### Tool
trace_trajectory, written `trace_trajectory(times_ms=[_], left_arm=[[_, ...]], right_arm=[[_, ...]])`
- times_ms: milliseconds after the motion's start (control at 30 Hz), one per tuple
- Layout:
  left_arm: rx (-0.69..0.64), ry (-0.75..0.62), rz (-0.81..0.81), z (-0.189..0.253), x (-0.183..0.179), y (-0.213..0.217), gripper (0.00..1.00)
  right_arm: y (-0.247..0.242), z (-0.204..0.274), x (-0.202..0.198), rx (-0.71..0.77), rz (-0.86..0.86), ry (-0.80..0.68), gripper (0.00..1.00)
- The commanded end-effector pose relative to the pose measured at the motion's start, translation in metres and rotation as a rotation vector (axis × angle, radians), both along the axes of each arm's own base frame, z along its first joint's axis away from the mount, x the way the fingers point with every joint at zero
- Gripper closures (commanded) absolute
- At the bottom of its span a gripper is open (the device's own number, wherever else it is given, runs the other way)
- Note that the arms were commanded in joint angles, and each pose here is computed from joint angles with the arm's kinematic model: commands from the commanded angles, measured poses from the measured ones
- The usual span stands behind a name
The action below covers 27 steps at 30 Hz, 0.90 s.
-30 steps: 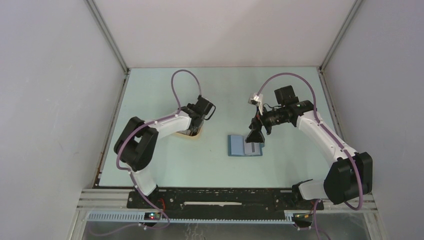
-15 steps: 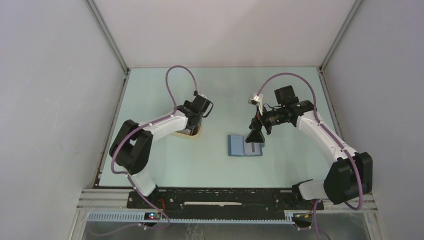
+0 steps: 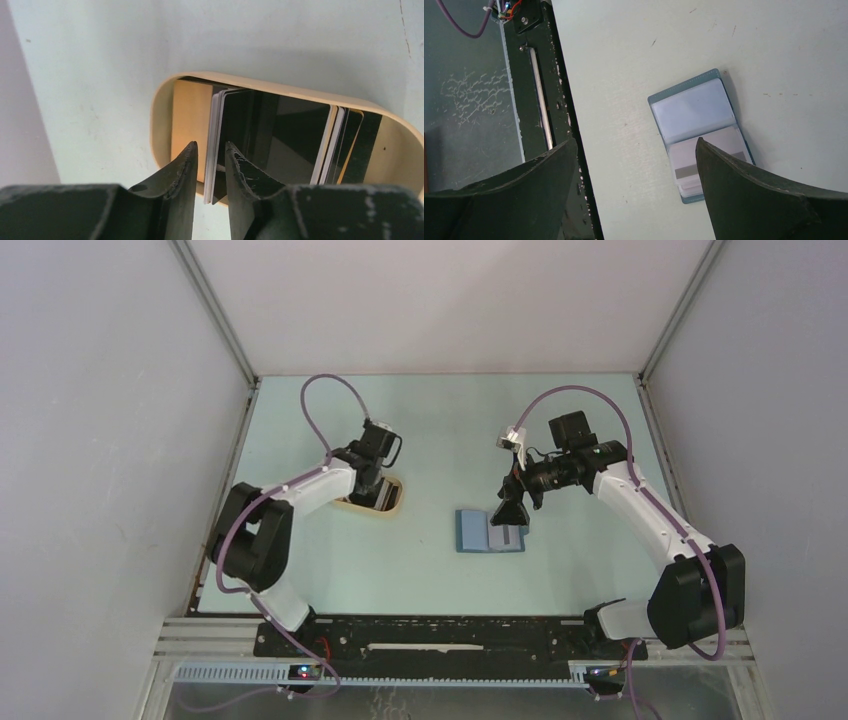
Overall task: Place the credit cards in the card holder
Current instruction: Pick up the credit card from the storage box.
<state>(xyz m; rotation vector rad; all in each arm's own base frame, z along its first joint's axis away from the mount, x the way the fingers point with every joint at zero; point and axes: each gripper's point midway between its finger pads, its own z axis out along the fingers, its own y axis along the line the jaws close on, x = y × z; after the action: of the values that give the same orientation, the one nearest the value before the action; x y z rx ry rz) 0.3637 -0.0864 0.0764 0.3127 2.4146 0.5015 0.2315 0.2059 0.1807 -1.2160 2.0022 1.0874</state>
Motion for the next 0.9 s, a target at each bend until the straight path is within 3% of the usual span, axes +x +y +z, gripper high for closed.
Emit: trace_trajectory(times_ms=[0, 367, 500, 867], left_arm=[[-0.153, -0.005, -0.003, 0.0, -0.004, -0.008, 0.69], [-0.346, 0.036, -0.03, -0.008, -0.006, -0.021, 0.66], [-0.379, 0.04, 0.001, -0.011, -0.006, -0.014, 0.62], [-0.47, 0.047, 0.013, -0.012, -0.006, -0.012, 0.63]], right_arm=[[0.002, 0.008, 0.0, 0.028, 0.008, -0.013, 0.03], [0.002, 0.008, 0.0, 0.026, 0.007, -0.013, 0.03], [0.001, 0.008, 0.0, 0.027, 0.007, -0.011, 0.03], [0.002, 0.008, 0.0, 0.027, 0.01, -0.011, 0.03]])
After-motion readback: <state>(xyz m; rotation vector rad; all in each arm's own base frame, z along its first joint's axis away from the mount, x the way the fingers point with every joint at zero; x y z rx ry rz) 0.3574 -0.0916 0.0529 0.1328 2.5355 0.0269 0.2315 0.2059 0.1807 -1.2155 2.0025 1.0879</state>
